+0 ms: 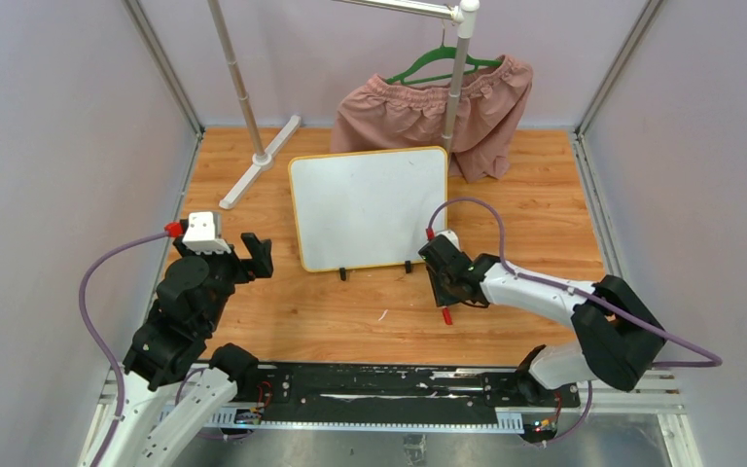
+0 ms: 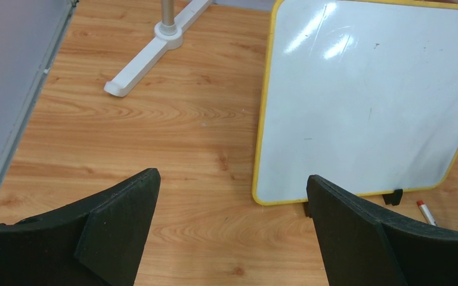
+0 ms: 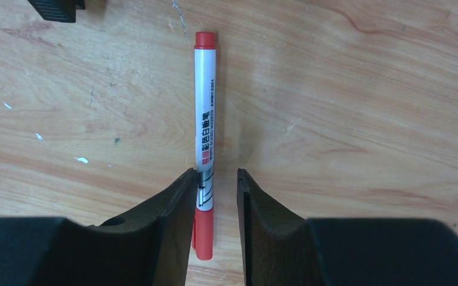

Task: Write a sentence on the whiteboard
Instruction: Open the whiteboard marker at the center of the board.

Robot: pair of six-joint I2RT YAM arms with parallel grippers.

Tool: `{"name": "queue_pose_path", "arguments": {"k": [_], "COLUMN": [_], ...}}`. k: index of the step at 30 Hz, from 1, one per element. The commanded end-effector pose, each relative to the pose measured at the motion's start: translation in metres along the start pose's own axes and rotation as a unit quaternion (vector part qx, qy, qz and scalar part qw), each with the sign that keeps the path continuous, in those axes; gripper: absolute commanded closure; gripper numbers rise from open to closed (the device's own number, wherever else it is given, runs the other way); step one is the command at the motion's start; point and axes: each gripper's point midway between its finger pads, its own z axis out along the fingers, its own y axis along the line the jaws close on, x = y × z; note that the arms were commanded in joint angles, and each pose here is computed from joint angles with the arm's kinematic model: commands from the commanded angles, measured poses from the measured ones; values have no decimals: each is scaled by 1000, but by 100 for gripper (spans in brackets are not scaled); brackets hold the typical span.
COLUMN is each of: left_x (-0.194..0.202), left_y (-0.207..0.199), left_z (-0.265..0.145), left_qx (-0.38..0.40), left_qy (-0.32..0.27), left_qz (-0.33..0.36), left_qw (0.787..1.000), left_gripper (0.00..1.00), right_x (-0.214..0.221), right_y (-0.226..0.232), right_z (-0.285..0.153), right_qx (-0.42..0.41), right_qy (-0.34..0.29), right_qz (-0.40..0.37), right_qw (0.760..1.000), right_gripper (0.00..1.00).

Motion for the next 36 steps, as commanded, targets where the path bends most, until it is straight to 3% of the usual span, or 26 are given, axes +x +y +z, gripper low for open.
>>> {"name": "queue_pose_path", "arguments": {"k": [1,8,13,15,19,23,27,30,36], "left_x": [-7,-7,-7,-7,-9,-17,-38,-51,-64], "left_y": [-3,-3,-3,-2,-2,-20,-55,-84,-145], "left_z": [-1,-1,-2,-2,-4,-11,-24,-38,-74], "left_qx": [9,9,8,6,5,54,148,236,444], "left_qy": [-16,-16,-16,-17,-17,-18,-46,-73,-92], "left_qz": [-1,-1,-2,-3,-10,-37,-105,-161,-253], "left_qw": [1000,1000,1000,1000,1000,998,982,956,855], "left_gripper": [0,0,0,0,0,0,0,0,0], "right_x": [-13,-5,5,6,-8,-42,-76,-97,-145], "right_y": [4,5,4,3,6,17,37,55,74], "right_z": [4,15,18,13,-21,-84,-155,-201,-285], "right_qx": [-10,-11,-9,-14,-45,-118,-229,-312,-446], "right_qy": [-7,12,25,21,-13,-101,-206,-273,-411], "right_qz": [6,5,4,8,23,35,44,60,116], "right_qw": [1000,1000,1000,1000,999,987,950,908,787], "right_gripper": [66,75,97,100,100,100,100,100,100]}}
